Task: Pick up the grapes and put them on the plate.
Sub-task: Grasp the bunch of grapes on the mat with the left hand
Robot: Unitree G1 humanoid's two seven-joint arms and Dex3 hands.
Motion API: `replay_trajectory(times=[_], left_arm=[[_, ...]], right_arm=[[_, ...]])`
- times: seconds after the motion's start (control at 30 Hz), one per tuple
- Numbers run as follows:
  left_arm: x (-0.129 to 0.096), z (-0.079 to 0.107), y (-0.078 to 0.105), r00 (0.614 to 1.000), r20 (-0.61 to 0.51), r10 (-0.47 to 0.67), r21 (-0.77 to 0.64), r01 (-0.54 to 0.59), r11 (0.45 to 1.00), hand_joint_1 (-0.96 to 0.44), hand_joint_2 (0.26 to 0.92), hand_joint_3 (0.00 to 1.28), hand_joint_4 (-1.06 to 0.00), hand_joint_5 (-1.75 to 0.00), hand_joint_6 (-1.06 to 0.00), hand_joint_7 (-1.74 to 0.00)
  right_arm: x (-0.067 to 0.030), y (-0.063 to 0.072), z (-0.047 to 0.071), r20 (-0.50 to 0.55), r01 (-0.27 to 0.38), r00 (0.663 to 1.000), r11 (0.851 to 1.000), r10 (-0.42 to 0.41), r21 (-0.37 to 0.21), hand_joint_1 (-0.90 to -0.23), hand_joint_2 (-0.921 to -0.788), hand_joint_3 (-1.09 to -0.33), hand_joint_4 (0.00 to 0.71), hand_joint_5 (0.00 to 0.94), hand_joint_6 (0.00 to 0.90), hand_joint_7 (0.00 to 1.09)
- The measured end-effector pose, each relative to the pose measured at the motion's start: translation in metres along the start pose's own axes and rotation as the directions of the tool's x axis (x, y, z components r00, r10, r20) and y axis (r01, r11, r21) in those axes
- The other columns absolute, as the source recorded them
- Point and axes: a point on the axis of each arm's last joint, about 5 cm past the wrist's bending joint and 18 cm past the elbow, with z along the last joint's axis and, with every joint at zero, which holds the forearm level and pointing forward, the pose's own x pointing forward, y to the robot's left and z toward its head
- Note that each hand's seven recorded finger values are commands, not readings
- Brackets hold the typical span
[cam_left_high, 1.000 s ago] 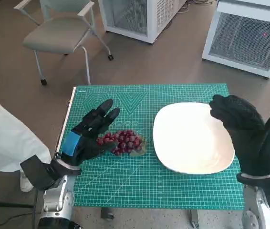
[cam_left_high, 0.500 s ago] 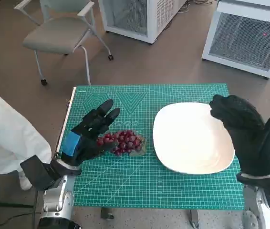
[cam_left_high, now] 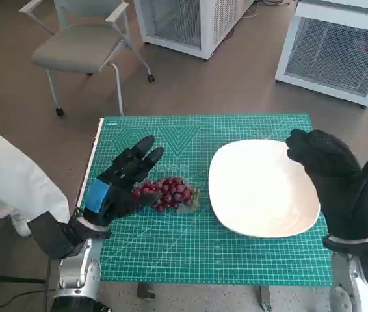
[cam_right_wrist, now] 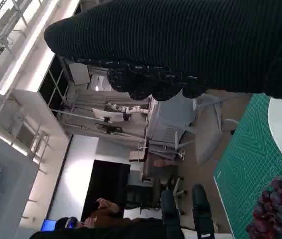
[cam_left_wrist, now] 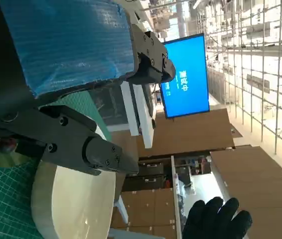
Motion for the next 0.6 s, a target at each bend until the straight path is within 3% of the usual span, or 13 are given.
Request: replay_trajectory(times=[0.6], left_arm=[[-0.0002, 0.0002, 0.0006, 1.000, -0.002, -0.005, 0.000, 0.005, 1.000, -0.28, 0.921, 0.01, -0.36, 0.00, -0.41, 0.00]], right_arm=[[0.0002, -0.0002, -0.0006, -0.002, 0.001, 1.000, 1.000, -0.001, 0.001, -0.312, -0.921, -0.603, 0.375, 0.923, 0.264, 1.02]])
